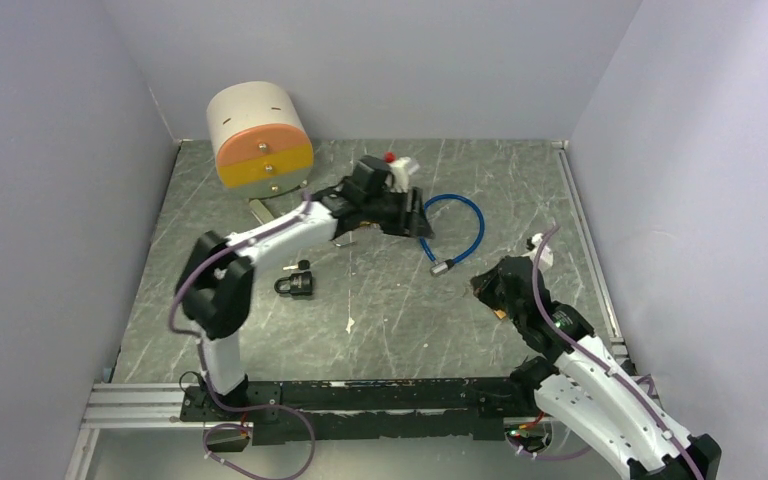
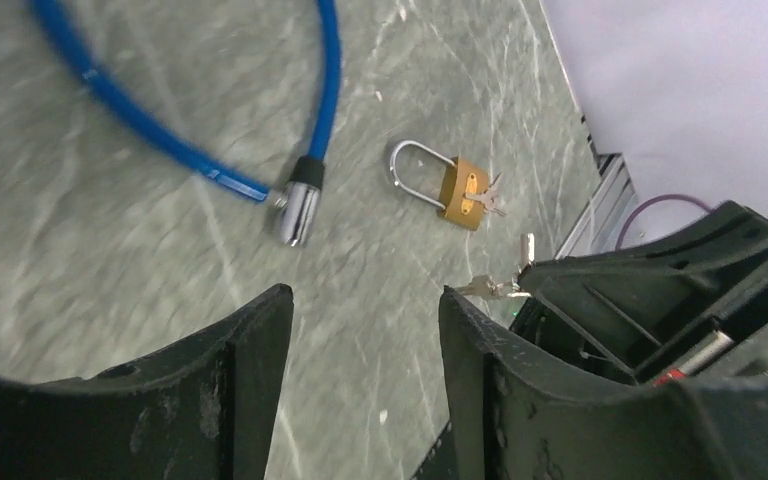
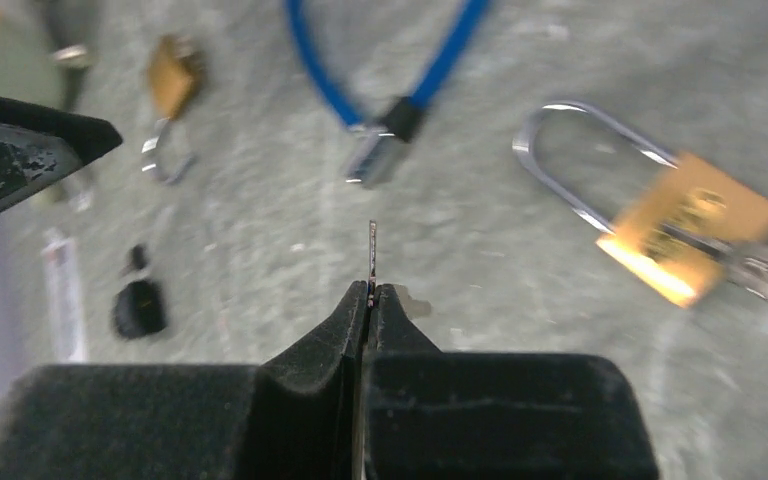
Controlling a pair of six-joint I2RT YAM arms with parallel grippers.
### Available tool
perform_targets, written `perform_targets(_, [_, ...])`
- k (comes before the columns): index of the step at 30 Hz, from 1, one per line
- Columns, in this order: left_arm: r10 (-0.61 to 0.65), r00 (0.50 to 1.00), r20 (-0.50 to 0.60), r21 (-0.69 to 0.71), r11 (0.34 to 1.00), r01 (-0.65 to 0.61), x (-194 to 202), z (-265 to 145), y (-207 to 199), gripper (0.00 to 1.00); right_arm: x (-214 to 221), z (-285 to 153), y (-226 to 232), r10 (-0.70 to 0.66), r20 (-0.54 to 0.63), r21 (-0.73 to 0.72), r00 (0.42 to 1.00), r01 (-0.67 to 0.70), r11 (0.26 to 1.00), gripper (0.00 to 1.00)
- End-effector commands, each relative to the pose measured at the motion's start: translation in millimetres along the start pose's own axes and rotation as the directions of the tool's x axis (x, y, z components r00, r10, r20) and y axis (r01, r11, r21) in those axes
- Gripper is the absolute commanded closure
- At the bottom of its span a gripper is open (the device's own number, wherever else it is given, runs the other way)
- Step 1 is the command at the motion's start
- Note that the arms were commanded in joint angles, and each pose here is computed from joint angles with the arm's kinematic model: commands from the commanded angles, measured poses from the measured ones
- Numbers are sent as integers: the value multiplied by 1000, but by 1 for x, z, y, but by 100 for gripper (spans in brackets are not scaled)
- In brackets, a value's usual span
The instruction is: Unlock with the key
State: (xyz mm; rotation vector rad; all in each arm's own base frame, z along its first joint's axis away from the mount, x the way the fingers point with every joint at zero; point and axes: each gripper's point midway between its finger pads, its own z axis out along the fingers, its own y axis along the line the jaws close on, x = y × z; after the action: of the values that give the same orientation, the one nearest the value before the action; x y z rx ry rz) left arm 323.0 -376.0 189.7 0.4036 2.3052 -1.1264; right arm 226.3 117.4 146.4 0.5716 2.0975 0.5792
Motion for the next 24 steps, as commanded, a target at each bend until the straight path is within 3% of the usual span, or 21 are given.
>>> perform_targets(1, [156,988,-4,57,986,-155,-4,56,-28,41,-18,-20,-57,60,116,298,991,-92,950,100])
perform_targets(6, [236,970,-59,10,972,-236,16,120,-27,41,-19,-36,-76,97,146,382,985,-147,913,100])
perform_targets(13, [339,933,-119,-151,923,-354,41,181,-2,44,-15,-42,-68,120,120,327,986,-153,932,100])
perform_targets(18, [363,910,-198,-243,882,-405,64,201,19,50,-15,-47,-71,128,122,329,984,-162,930,100])
perform_targets(24, [424,878,-222,-313,822,-477,70,208,36,66,-13,-48,-72,137,122,323,983,-170,931,100])
